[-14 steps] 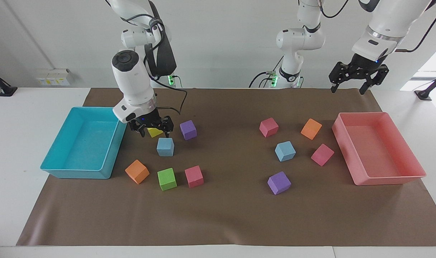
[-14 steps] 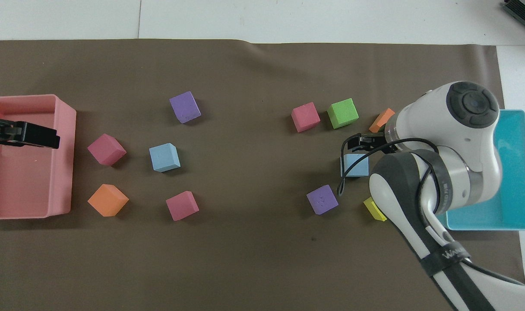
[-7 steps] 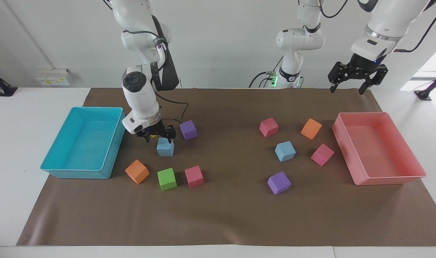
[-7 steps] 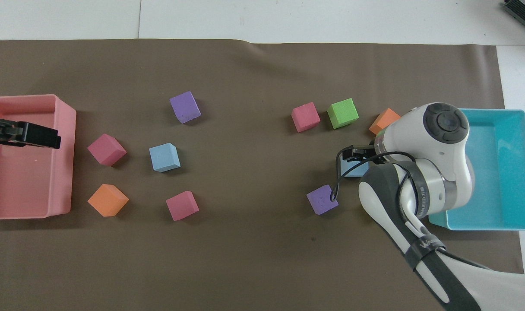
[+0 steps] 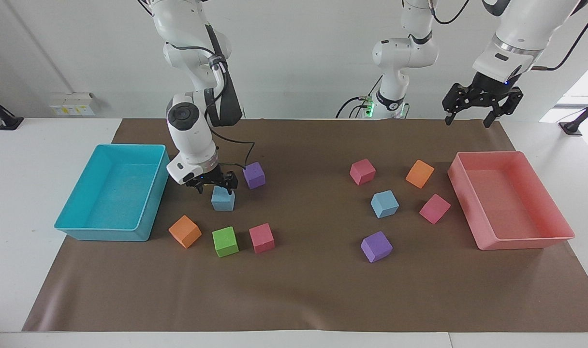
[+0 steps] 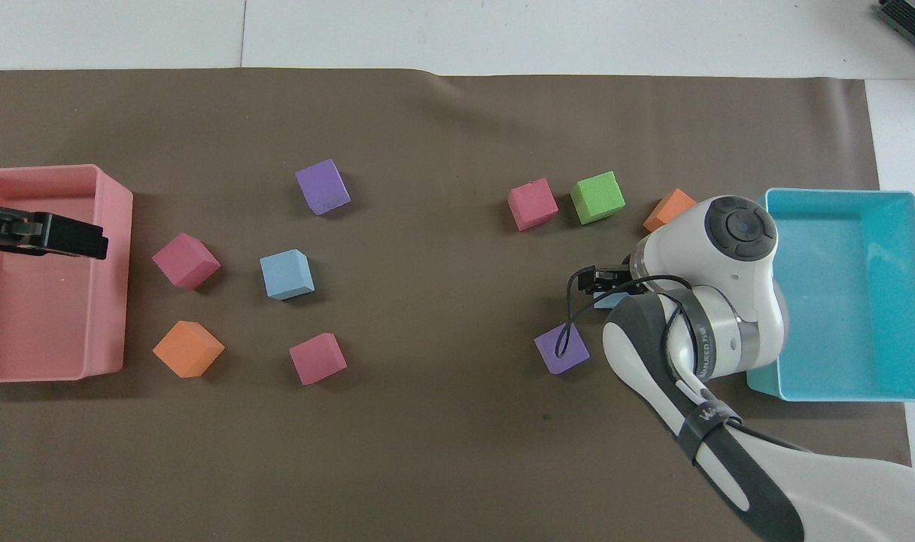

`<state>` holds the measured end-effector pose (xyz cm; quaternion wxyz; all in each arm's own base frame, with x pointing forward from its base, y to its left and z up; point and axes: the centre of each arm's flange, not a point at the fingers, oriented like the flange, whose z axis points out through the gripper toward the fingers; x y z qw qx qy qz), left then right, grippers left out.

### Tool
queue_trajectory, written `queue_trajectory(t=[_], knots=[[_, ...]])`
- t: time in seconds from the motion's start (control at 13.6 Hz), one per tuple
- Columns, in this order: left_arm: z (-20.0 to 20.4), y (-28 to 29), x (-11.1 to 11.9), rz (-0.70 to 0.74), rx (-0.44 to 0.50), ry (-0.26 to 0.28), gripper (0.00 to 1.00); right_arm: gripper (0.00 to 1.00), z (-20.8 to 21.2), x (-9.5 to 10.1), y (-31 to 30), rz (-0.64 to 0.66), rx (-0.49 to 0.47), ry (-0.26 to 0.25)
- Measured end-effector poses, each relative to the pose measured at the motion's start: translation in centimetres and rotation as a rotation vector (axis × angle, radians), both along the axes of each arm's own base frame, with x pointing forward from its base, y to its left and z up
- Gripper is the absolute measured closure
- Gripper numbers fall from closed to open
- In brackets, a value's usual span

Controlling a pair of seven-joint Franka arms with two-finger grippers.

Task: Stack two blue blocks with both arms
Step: 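Close the right gripper on the light blue cube and lift it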

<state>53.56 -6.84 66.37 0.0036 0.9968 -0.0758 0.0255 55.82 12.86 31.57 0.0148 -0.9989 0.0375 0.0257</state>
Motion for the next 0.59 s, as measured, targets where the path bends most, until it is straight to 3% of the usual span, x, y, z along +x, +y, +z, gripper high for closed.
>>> queue_trajectory(t=[0.59], knots=[[0.2, 0.0, 0.3, 0.0, -0.003, -0.024, 0.0, 0.0, -2.8, -1.4, -0.4, 0.008, -0.005, 0.006]])
